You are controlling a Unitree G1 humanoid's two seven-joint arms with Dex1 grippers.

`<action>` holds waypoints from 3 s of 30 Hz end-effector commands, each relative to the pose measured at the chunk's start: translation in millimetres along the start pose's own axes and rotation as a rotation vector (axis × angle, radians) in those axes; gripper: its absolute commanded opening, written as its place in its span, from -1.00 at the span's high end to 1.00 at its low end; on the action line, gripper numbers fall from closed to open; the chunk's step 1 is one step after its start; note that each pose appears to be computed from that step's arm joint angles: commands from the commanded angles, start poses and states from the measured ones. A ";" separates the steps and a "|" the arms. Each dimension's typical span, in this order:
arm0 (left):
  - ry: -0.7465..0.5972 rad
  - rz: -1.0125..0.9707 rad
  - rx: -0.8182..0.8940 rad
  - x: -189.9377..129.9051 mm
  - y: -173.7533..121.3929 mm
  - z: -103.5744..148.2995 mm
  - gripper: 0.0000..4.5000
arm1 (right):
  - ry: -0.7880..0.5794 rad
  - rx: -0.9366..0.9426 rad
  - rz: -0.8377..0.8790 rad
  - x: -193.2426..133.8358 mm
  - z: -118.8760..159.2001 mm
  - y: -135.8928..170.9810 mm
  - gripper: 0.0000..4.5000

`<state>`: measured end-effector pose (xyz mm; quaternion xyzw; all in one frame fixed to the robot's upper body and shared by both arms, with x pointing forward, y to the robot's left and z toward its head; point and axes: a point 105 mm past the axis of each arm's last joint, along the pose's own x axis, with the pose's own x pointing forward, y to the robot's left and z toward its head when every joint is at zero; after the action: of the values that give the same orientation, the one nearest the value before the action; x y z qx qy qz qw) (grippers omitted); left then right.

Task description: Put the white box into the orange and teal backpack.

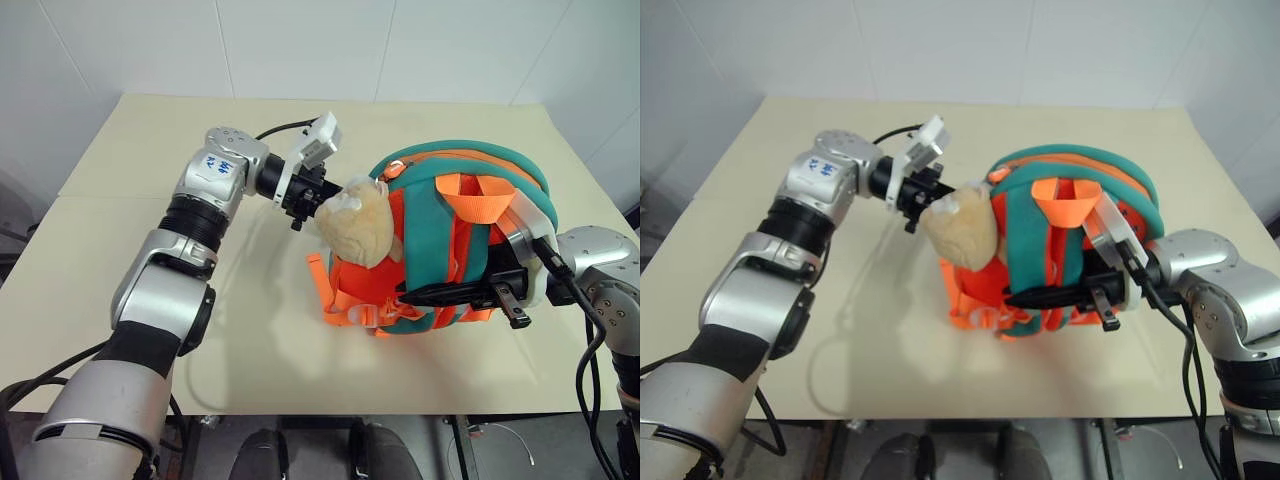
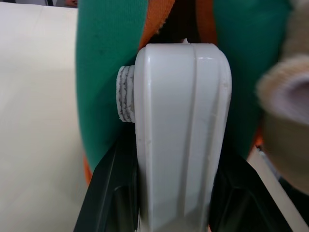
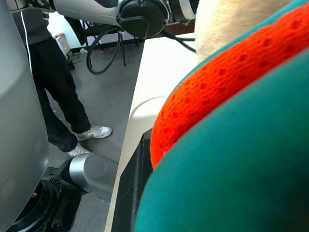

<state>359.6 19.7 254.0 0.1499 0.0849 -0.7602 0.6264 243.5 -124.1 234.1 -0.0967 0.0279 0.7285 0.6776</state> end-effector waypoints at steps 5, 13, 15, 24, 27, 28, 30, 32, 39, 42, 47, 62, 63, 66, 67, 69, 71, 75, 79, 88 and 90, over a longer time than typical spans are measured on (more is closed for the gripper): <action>-0.030 -0.008 0.058 19.0 3.4 18.0 0.43 | -0.010 -0.046 0.003 4.0 6.5 1.0 0.76; -0.035 -0.014 0.030 42.5 6.0 13.3 0.43 | -0.015 -0.052 0.006 6.4 7.3 0.7 0.76; -0.037 -0.005 0.025 41.6 7.1 14.3 0.27 | -0.014 -0.056 0.003 6.4 7.7 0.3 0.76; -0.028 0.019 0.088 26.1 6.4 25.8 -0.90 | -0.011 -0.058 -0.011 4.0 7.2 0.2 0.76; -0.018 0.004 0.111 19.6 1.9 29.7 -0.99 | -0.009 -0.058 -0.013 3.3 7.1 0.3 0.76; -0.013 -0.004 0.120 16.2 -0.6 30.6 -0.99 | -0.008 -0.058 -0.015 2.9 7.0 0.2 0.76; -0.012 0.004 0.131 10.5 -2.5 32.9 -0.99 | -0.006 -0.059 -0.017 2.4 6.9 0.0 0.76; 0.003 0.001 0.142 4.4 -5.8 32.5 -0.99 | -0.003 -0.059 -0.019 2.0 6.5 0.1 0.76; 0.015 0.036 0.174 -16.3 -13.0 30.0 -0.99 | 0.001 -0.058 -0.027 1.1 4.7 0.0 0.76; 0.010 0.051 0.177 -18.9 -15.5 28.1 -0.99 | 0.004 -0.059 -0.027 1.3 3.8 1.0 0.76; 0.011 0.055 0.181 -32.3 -24.3 29.5 -0.99 | 0.011 -0.058 -0.031 0.1 3.1 1.7 0.76; -0.074 0.296 0.086 -118.7 -38.5 33.4 -0.99 | 0.018 -0.056 -0.054 -3.3 2.5 -1.0 0.76; -0.096 0.308 0.082 -121.7 -39.6 35.0 -0.99 | 0.018 -0.056 -0.055 -3.5 2.6 -1.3 0.76; -0.211 0.294 0.081 -120.2 -48.2 48.2 -0.99 | 0.018 -0.056 -0.059 -4.4 3.1 -2.8 0.76; -0.263 0.269 0.077 -113.9 -53.5 53.1 -0.99 | 0.018 -0.059 -0.062 -4.6 3.5 -3.8 0.76; -0.293 0.224 0.067 -98.9 -62.4 52.9 -0.99 | 0.018 -0.061 -0.064 -4.7 4.2 -5.3 0.76; -0.295 0.206 0.056 -85.1 -66.6 49.7 -0.99 | 0.018 -0.061 -0.065 -4.2 4.7 -6.3 0.76; -0.358 0.180 0.036 -73.0 -76.2 57.3 -0.99 | 0.018 -0.061 -0.063 -3.3 4.5 -6.4 0.76; -0.370 0.171 0.012 -65.6 -83.9 58.4 -0.99 | 0.018 -0.059 -0.065 -3.1 4.0 -6.2 0.76; -0.318 0.143 -0.098 -46.6 -97.0 45.5 -0.99 | 0.016 -0.055 -0.073 -4.1 3.0 -5.4 0.76; -0.294 0.146 -0.117 -41.2 -95.3 40.9 -0.99 | 0.014 -0.057 -0.076 -3.2 3.0 -6.3 0.76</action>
<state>274.8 68.3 299.6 -0.0094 0.0266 -0.7148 0.6987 252.0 -125.4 229.7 -0.1087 0.0272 0.7055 0.6998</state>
